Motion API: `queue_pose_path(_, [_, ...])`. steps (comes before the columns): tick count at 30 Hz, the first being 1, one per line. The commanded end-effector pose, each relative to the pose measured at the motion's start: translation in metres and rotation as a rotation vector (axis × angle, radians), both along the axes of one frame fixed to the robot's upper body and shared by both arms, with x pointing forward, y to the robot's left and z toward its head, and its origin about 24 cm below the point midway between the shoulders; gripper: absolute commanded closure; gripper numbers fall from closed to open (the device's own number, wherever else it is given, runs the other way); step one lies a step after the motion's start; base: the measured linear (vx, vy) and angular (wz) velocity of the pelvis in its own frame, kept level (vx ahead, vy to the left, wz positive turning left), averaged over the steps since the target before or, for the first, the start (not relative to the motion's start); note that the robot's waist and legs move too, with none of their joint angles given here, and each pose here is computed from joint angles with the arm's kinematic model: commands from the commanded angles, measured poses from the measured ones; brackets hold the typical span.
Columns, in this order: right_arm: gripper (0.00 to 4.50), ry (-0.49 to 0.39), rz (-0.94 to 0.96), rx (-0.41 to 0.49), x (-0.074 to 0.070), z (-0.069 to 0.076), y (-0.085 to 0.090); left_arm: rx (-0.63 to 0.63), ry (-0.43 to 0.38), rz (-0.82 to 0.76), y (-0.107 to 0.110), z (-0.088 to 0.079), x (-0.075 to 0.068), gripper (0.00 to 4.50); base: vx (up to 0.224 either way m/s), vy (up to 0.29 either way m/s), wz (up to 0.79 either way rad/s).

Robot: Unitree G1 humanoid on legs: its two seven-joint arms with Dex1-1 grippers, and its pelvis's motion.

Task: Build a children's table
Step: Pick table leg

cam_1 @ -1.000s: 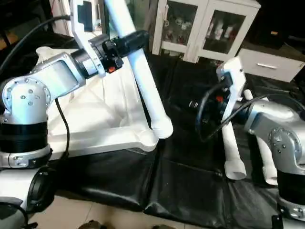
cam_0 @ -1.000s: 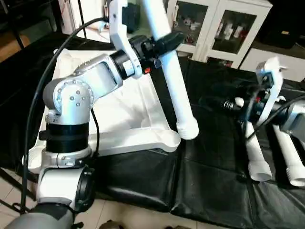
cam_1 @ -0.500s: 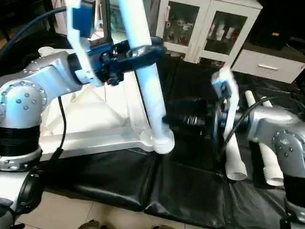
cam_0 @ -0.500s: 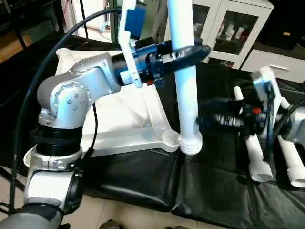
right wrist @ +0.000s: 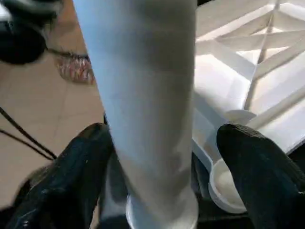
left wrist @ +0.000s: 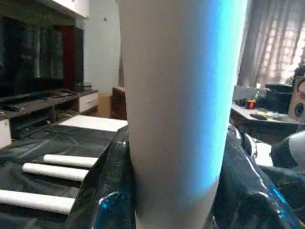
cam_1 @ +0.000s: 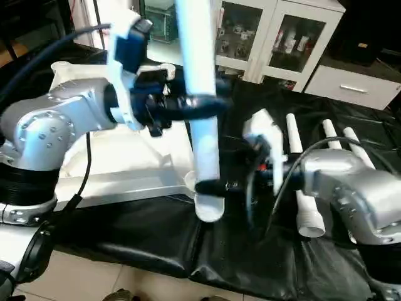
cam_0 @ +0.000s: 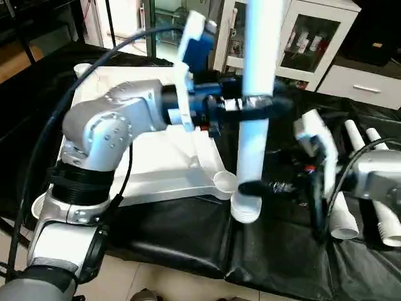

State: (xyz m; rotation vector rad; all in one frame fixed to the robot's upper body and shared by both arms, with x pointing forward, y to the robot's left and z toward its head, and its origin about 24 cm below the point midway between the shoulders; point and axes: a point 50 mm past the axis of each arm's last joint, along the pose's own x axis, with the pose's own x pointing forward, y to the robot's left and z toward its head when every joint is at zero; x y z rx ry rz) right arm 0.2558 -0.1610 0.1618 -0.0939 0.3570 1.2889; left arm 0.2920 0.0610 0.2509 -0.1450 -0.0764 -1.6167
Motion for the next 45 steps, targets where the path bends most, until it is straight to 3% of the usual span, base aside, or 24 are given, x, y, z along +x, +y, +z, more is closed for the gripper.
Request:
queue_pose_path(1, [0.68,-0.031,0.015,-0.033,-0.002,-0.002,0.0,-0.002,-0.032,-0.02,-0.003,0.006,-0.002,2.77,0.0,0.0,0.0])
queue_pose_path(4, [0.68,-0.032,0.017,-0.026,-0.002,-0.003,0.002,-0.007,-0.035,-0.021,-0.003,0.008,-0.001,2.77,0.0,0.0,0.0])
queue_pose_path(5, [0.94,-0.033,0.02,-0.029,-0.002,-0.004,0.003,-0.009,-0.039,-0.021,-0.003,0.009,0.0,2.77,0.0,0.0,0.0])
queue_pose_path(10, [1.14,-0.029,0.023,-0.042,-0.004,-0.009,0.003,-0.015,-0.045,-0.018,-0.003,0.011,0.001,2.77,0.0,0.0,0.0])
queue_pose_path(11, [1.42,-0.028,0.024,-0.04,-0.004,-0.011,0.004,-0.017,-0.045,-0.02,-0.003,0.011,0.001,2.77,0.0,0.0,0.0])
queue_pose_path(14, [1.51,-0.027,0.03,-0.036,-0.005,-0.012,0.005,-0.022,-0.045,-0.021,-0.004,0.012,0.001,2.77,0.0,0.0,0.0])
queue_pose_path(15, [1.76,-0.027,0.03,-0.036,-0.005,-0.012,0.005,-0.022,-0.045,-0.021,-0.004,0.012,0.001,2.77,0.0,0.0,0.0])
queue_pose_path(22, [2.16,-0.02,0.034,-0.019,-0.006,-0.016,0.008,-0.027,-0.048,-0.017,-0.004,0.013,0.003,2.77,0.0,0.0,0.0])
queue_pose_path(24, [2.47,-0.02,0.033,-0.017,-0.006,-0.017,0.008,-0.027,-0.048,-0.016,-0.004,0.013,0.003,2.77,0.0,0.0,0.0])
queue_pose_path(34, [2.58,-0.022,0.025,0.002,-0.006,-0.017,0.009,-0.02,-0.051,0.002,-0.002,0.013,0.005,2.77,0.0,0.0,0.0])
queue_pose_path(35, [2.59,-0.025,0.021,0.009,-0.005,-0.017,0.009,0.001,-0.058,0.058,-0.002,0.011,0.01,2.21,0.0,0.0,0.0])
queue_pose_path(44, [2.61,-0.038,-0.003,0.041,-0.003,-0.012,0.007,-0.031,0.044,0.003,0.006,0.012,0.012,1.51,0.0,0.0,0.0])
queue_pose_path(45, [2.61,-0.04,-0.006,0.044,-0.003,-0.012,0.007,-0.03,0.047,0.0,0.006,0.011,0.012,1.28,0.0,0.0,0.0])
